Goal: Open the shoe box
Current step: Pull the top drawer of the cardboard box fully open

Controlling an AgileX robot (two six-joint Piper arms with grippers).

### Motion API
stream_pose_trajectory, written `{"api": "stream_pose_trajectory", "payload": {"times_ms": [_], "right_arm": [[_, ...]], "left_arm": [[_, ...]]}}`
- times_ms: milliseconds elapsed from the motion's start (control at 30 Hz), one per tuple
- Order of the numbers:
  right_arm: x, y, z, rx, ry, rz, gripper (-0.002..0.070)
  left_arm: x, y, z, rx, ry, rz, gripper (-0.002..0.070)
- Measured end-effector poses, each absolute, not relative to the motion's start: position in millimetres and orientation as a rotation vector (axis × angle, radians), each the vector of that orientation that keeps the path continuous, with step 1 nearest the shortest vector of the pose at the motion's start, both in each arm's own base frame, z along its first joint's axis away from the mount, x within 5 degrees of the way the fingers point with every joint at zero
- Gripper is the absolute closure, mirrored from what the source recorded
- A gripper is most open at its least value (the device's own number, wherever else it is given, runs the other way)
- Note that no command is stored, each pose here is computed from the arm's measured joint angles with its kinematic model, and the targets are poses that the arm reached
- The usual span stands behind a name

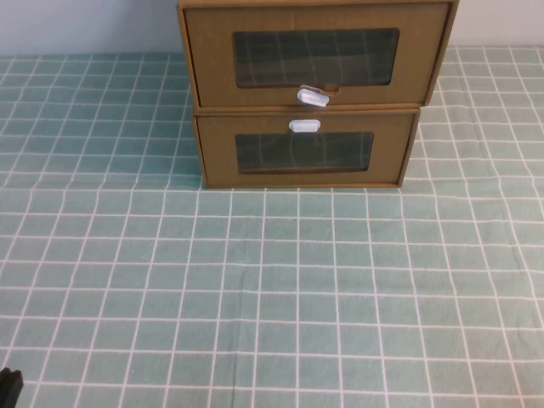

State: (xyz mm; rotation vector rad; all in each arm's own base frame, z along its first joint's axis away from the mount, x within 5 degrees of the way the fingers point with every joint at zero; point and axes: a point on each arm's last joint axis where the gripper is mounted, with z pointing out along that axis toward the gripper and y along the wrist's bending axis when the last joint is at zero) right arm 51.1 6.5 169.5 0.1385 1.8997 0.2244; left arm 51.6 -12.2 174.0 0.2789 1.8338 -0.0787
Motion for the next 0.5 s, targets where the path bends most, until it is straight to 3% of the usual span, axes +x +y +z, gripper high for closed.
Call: {"api": "stream_pose_trajectory", "payload": {"times_ms": [500], "right_arm": [[51.1, 6.5, 169.5, 0.139, 1.9, 0.224, 0.069]], "left_arm": [[52.4, -11.7, 175.7, 0.291, 1.806, -0.057, 0.068]]}}
